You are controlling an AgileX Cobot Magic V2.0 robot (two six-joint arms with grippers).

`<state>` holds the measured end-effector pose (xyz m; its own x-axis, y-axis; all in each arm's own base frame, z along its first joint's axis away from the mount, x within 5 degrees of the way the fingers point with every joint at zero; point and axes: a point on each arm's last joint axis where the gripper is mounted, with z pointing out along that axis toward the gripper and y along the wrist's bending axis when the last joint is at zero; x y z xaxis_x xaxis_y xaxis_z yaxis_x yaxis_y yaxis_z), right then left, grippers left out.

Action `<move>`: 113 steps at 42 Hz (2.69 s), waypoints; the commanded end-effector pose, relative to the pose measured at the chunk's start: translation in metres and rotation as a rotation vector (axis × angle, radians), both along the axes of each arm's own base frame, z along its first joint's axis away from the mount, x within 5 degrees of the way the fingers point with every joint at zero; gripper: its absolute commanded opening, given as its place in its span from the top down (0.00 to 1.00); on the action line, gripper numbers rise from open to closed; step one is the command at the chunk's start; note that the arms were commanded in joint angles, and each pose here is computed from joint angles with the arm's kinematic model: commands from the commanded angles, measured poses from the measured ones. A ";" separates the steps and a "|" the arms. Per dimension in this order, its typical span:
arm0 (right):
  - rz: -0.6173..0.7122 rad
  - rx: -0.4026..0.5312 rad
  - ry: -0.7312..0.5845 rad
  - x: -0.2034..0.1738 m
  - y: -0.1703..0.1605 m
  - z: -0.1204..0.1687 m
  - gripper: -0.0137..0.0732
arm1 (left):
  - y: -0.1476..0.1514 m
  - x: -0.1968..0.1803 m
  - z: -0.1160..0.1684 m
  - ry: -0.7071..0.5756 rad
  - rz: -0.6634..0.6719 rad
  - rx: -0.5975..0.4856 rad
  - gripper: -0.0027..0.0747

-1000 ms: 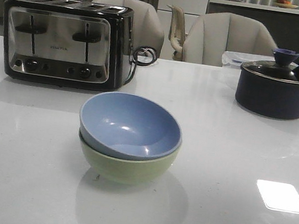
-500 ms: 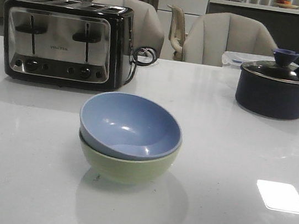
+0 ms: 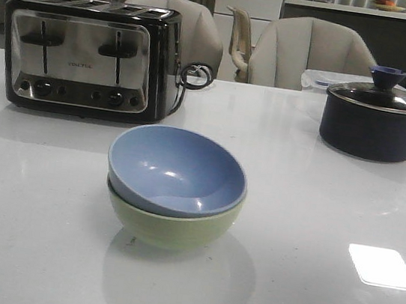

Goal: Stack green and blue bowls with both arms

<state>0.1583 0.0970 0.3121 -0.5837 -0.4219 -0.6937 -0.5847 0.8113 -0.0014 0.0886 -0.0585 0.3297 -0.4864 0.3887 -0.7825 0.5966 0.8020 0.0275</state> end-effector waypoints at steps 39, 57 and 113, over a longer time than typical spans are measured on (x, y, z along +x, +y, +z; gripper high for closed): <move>0.000 0.036 -0.087 0.003 0.001 0.014 0.80 | 0.047 -0.025 -0.059 -0.747 0.380 -0.169 0.84; 0.000 0.035 -0.085 0.003 0.001 0.014 0.80 | 0.059 -0.035 -0.112 -0.830 0.575 -0.248 0.84; -0.436 0.194 -0.648 -0.075 -0.085 -0.024 0.80 | 0.059 -0.035 -0.112 -0.827 0.576 -0.247 0.84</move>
